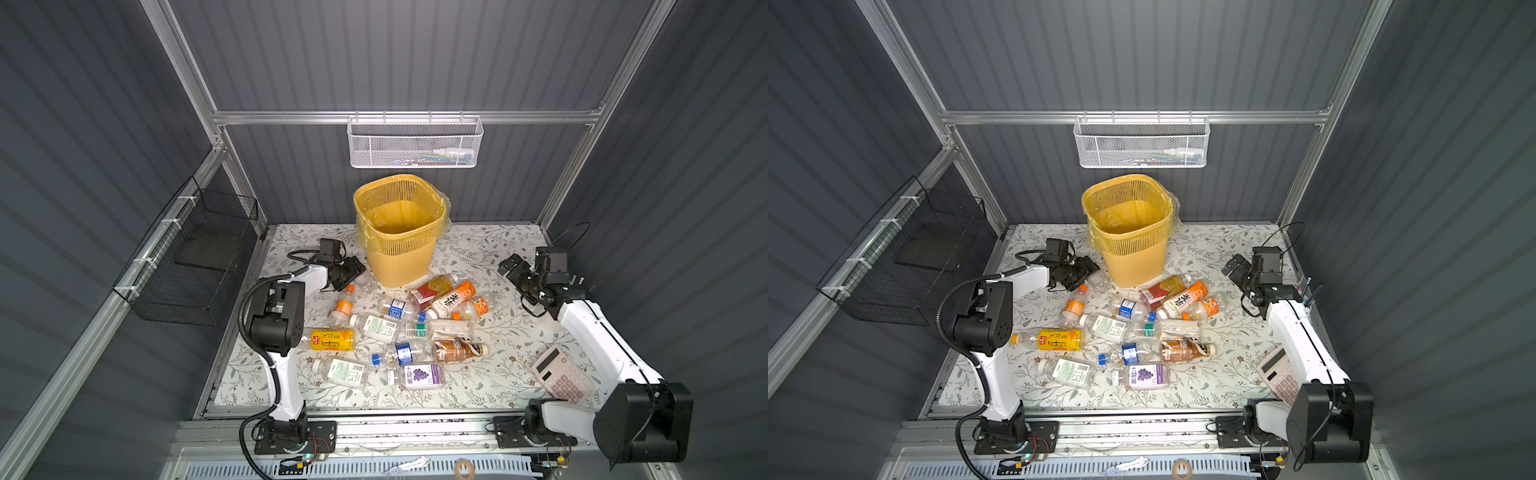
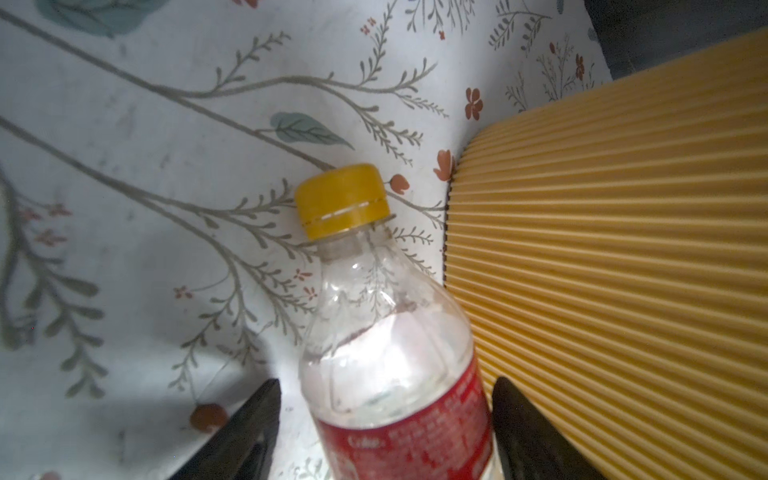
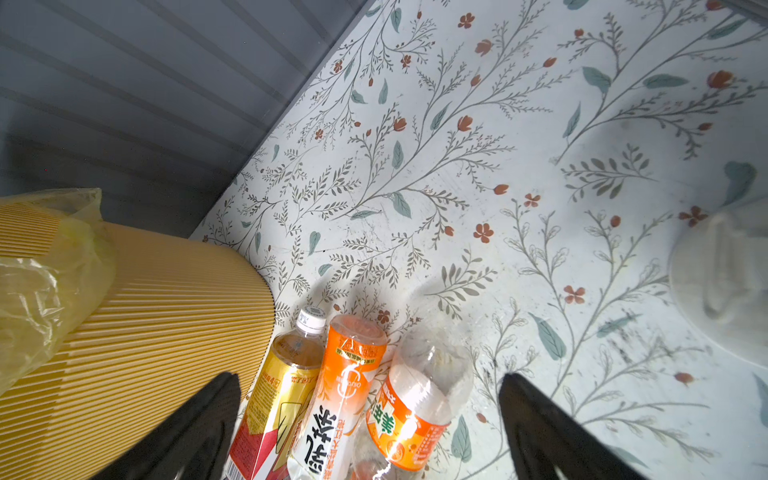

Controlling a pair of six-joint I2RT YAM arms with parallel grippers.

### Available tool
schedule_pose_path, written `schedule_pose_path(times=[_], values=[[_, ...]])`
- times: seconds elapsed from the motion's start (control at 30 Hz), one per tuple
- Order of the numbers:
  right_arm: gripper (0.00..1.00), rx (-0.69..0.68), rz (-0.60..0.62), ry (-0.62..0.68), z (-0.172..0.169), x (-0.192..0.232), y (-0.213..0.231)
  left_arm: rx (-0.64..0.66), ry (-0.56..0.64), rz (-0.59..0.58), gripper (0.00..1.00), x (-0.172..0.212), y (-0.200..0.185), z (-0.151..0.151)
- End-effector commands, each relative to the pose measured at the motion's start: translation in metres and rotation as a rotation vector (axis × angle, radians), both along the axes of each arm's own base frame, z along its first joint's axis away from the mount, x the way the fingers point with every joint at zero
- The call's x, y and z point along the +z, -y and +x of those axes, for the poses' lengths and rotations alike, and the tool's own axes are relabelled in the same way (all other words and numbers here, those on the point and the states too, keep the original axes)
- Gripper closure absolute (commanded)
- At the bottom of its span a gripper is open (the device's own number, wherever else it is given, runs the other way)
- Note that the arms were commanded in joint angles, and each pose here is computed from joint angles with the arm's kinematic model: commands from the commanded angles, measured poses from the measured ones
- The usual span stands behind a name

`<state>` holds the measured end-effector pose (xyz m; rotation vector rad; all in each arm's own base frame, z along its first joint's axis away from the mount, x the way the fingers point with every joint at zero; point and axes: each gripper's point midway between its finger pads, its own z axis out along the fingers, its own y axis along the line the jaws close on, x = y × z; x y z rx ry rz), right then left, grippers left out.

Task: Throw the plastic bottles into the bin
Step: 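Move left gripper to the red-label Coke bottle while right gripper returns, then close the left gripper around the Coke bottle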

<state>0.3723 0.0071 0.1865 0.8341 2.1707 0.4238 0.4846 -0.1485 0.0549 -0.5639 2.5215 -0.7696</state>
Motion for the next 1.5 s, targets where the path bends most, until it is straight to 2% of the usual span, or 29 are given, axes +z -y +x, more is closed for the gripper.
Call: schedule_pose_path(times=[0.0,0.37,0.5,0.67,0.77,0.97,1.03,1.47], values=[[0.01,-0.006,0.009,-0.003,-0.004,-0.001,0.002,0.009,-0.024,-0.033,0.24,-0.007,0.007,0.0],[0.01,-0.029,-0.001,0.008,-0.013,0.002,0.011,0.053,0.042,-0.174,0.42,0.006,0.01,0.013],[0.01,-0.033,0.001,0.011,-0.015,0.002,0.012,0.073,0.087,-0.22,0.46,0.02,0.005,0.017],[0.01,-0.034,0.0,0.012,-0.017,0.002,0.013,0.07,0.135,-0.223,0.46,0.036,0.004,0.018],[0.01,-0.036,-0.004,0.01,-0.018,0.001,0.014,0.057,0.145,-0.212,0.44,0.039,0.003,0.016],[0.01,-0.039,-0.007,0.004,-0.02,0.0,0.016,0.034,0.079,-0.156,0.24,0.023,0.002,0.017],[0.01,-0.042,-0.009,0.005,-0.02,0.0,0.017,0.032,0.069,-0.148,0.22,0.02,0.002,0.019],[0.01,-0.052,0.0,-0.008,-0.021,-0.006,0.019,-0.019,-0.016,-0.128,0.19,-0.01,0.019,0.019]])
